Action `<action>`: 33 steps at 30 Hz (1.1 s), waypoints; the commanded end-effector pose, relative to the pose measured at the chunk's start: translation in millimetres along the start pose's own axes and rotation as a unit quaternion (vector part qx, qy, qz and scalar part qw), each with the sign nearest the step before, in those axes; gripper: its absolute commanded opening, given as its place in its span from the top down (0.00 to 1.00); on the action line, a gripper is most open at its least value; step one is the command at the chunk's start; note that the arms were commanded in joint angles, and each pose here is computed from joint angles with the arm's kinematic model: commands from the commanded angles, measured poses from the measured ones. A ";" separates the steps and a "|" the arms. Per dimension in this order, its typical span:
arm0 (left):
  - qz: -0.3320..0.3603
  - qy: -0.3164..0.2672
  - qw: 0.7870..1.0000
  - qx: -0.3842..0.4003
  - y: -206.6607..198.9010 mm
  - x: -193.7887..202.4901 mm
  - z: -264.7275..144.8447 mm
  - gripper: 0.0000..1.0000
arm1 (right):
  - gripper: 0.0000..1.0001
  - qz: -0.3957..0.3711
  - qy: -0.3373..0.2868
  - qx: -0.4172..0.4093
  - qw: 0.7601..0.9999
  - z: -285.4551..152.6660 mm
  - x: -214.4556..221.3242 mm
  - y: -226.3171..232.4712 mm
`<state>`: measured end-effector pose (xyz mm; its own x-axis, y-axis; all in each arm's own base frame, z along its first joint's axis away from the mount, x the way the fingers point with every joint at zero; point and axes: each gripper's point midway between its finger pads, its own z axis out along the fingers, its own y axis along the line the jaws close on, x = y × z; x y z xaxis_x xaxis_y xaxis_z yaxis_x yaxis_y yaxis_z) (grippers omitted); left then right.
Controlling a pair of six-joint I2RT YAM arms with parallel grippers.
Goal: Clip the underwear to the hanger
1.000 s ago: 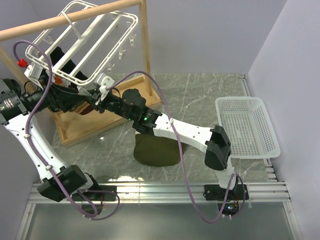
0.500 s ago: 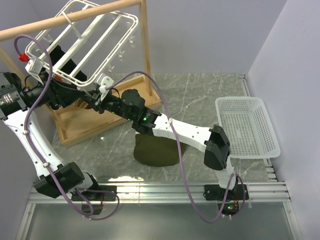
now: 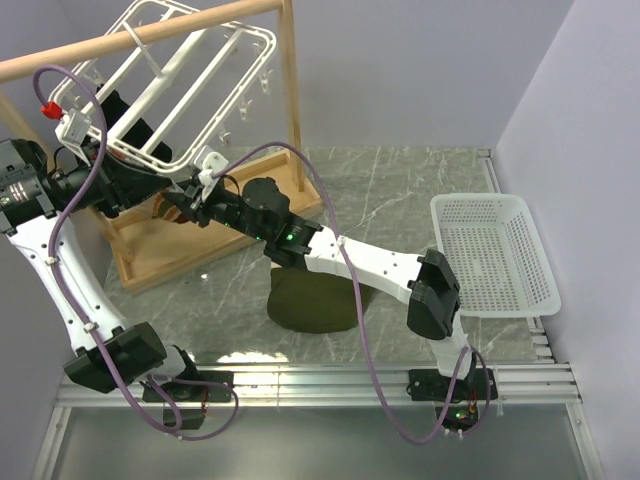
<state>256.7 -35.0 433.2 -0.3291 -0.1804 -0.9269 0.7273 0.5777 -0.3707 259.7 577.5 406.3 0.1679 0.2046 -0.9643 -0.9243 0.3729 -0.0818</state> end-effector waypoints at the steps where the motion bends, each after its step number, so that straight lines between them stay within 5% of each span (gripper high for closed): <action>1: 0.017 -0.046 0.995 0.091 -31.4 -21.3 1.0 0.83 | 0.97 0.002 -0.019 -0.027 0.999 3.2 -11.8 15.4; 4: 0.017 -0.046 0.995 0.091 -30.6 -20.9 1.3 0.99 | 0.78 0.000 -0.016 -0.031 0.999 -2.9 -11.5 16.3; 8: 0.015 -0.047 0.995 0.091 -29.9 -20.6 1.4 0.99 | 0.54 -0.007 -0.005 -0.029 1.000 -13.3 -4.8 13.3; 11: 0.018 -0.047 0.995 0.091 -30.3 -21.8 1.1 0.99 | 0.47 -0.006 0.008 -0.036 0.999 -23.3 -2.7 11.4; 21: 0.018 -0.046 0.995 0.091 -30.2 -23.6 1.0 0.99 | 0.41 0.051 0.138 -0.052 0.988 -108.8 47.6 1.3; 28: 0.020 -0.046 0.995 0.092 -33.5 -24.1 1.0 0.99 | 0.43 0.066 0.302 -0.055 0.949 -215.7 141.7 -10.0; 33: 0.020 -0.046 0.995 0.091 -34.3 -23.9 0.6 0.99 | 0.39 0.067 0.384 -0.017 0.921 -251.4 188.6 -55.0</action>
<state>262.1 -32.9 433.0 -0.3316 -0.1800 -0.9261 0.7309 0.5716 -0.3729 241.9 392.7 191.9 -0.1863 -0.3716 -0.9095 -0.9406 0.3350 0.0558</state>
